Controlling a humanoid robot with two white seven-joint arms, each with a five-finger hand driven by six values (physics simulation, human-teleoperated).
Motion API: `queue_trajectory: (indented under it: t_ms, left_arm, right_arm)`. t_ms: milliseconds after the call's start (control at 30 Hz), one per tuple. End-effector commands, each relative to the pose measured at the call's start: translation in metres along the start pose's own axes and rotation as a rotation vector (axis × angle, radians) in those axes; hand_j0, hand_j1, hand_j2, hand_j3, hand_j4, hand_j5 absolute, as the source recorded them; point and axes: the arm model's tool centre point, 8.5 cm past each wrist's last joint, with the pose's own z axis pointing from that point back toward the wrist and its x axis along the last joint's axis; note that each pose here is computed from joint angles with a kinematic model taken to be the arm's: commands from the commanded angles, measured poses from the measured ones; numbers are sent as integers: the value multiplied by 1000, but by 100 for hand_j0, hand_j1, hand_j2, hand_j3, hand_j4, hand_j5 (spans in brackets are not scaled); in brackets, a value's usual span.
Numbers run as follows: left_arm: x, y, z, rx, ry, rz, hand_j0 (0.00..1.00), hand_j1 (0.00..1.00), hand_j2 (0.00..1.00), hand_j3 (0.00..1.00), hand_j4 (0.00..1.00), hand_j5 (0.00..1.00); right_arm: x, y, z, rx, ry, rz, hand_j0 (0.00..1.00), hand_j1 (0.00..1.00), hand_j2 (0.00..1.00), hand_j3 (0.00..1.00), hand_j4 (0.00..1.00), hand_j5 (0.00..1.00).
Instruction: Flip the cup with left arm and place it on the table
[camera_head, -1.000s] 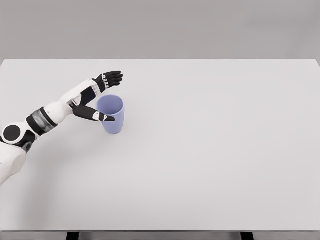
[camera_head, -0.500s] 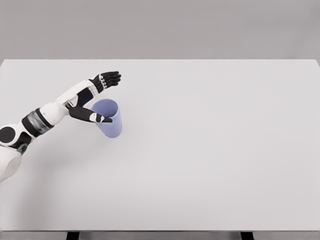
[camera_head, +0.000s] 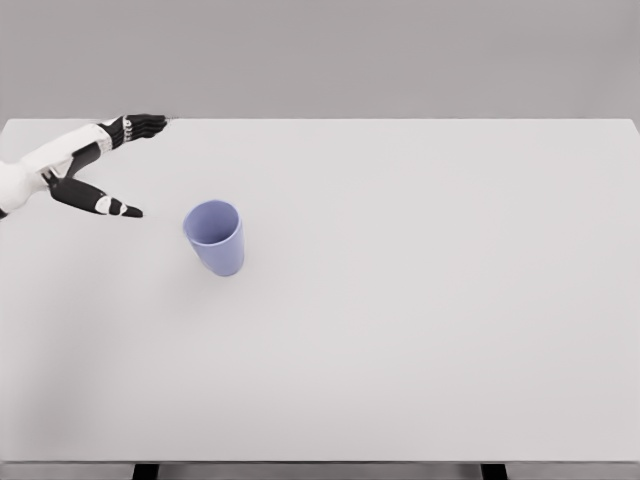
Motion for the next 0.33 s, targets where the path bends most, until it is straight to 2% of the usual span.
queue_trajectory:
  t_ms: [0,33,100,167,300]
  left_arm:
    - [-16,10,38,-109,204,-182,100,100,100,100,100,100]
    - [-27,13,47,-152,289,-252,100,100,100,100,100,100]
    - [-30,12,47,-221,344,-334,100,100,100,100,100,100]
    - [-31,9,45,-240,347,-348,100,100,100,100,100,100]
    - [-31,9,45,-240,347,-348,100,100,100,100,100,100]
  right_arm:
    - [0,0,0,0,0,0,100,100,100,100,100,100]
    - [0,0,0,-1,0,0,100,100,100,100,100,100]
    - [0,0,0,0,0,0,100,100,100,100,100,100]
    - [0,0,0,0,0,0,100,100,100,100,100,100]
    - [0,0,0,0,0,0,100,100,100,100,100,100]
